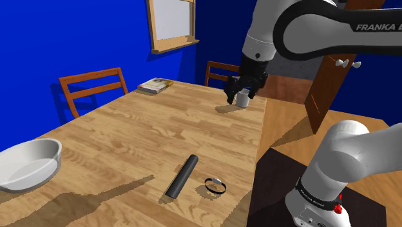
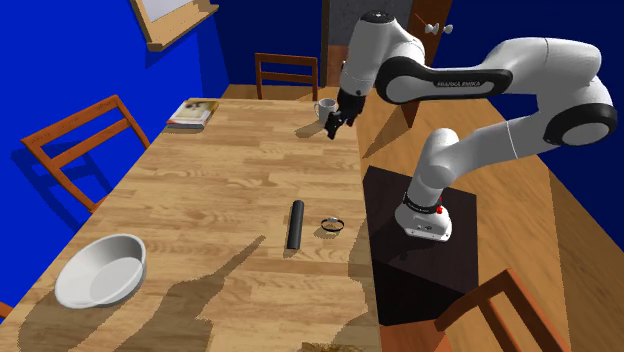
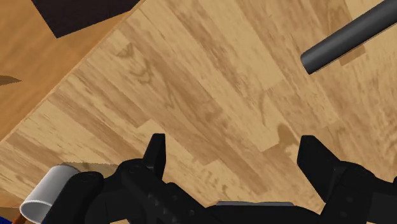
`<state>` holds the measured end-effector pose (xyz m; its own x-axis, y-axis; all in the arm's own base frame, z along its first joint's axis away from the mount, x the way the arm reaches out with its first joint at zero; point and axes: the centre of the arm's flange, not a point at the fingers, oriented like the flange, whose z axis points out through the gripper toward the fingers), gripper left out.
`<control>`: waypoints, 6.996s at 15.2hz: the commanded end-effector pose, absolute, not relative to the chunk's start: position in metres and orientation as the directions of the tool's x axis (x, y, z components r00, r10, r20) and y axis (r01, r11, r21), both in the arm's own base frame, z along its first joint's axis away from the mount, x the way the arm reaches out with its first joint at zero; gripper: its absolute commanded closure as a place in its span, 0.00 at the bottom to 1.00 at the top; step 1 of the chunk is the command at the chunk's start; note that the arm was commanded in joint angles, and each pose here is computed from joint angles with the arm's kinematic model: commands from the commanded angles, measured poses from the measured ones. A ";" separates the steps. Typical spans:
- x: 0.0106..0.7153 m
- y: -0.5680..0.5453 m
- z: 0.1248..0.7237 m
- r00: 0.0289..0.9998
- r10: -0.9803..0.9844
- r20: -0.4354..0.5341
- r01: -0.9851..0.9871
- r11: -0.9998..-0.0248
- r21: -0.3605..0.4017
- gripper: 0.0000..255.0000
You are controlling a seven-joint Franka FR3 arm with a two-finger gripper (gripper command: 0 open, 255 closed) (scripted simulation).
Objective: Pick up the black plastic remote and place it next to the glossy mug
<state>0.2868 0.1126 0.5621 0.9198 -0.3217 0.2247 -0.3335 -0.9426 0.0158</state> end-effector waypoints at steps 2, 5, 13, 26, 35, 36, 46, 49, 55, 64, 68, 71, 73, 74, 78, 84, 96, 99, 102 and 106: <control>0.284 0.145 0.534 0.876 -0.426 0.225 -0.441 -0.898 0.017 0.00; 0.287 0.178 0.508 0.825 -0.519 0.224 -0.536 -0.844 0.019 0.00; 0.312 0.261 0.437 0.643 -0.733 0.223 -0.755 -0.655 0.025 0.00; 0.376 0.348 0.337 0.340 -0.913 0.224 -0.939 -0.341 0.033 0.00; 0.378 0.341 0.308 0.340 -0.913 0.224 -0.939 -0.341 0.033 0.00; 0.378 0.341 0.308 0.340 -0.913 0.224 -0.939 -0.341 0.033 0.00; 0.376 0.343 0.309 0.339 -0.913 0.225 -0.939 -0.341 0.032 1.00; 0.378 0.341 0.308 0.340 -0.913 0.224 -0.939 -0.341 0.033 1.00; 0.378 0.341 0.340 0.340 -0.913 0.224 -0.939 -0.341 0.033 1.00; 0.378 0.341 0.387 0.340 -0.913 0.224 -0.939 -0.341 0.033 1.00; 0.378 0.341 0.408 0.340 -0.913 0.224 -0.939 -0.341 0.033 1.00; 0.378 0.341 0.424 0.340 -0.913 0.224 -0.939 -0.341 0.033 1.00; 0.378 0.341 0.435 0.340 -0.913 0.224 -0.939 -0.341 0.033 1.00; 0.378 0.341 0.440 0.340 -0.913 0.224 -0.939 -0.341 0.033 1.00; 0.378 0.341 0.461 0.340 -0.913 0.224 -0.939 -0.341 0.033 1.00; 0.384 0.330 0.483 0.340 -0.913 0.224 -0.939 -0.341 0.033 1.00; 0.459 0.190 0.483 0.340 -0.913 0.224 -0.939 -0.341 0.033 1.00; 0.477 0.155 0.483 0.340 -0.913 0.224 -0.939 -0.341 0.033 1.00; 0.496 0.120 0.483 0.340 -0.913 0.224 -0.939 -0.341 0.033 1.00; 0.521 0.074 0.483 0.340 -0.913 0.224 -0.939 -0.341 0.033 1.00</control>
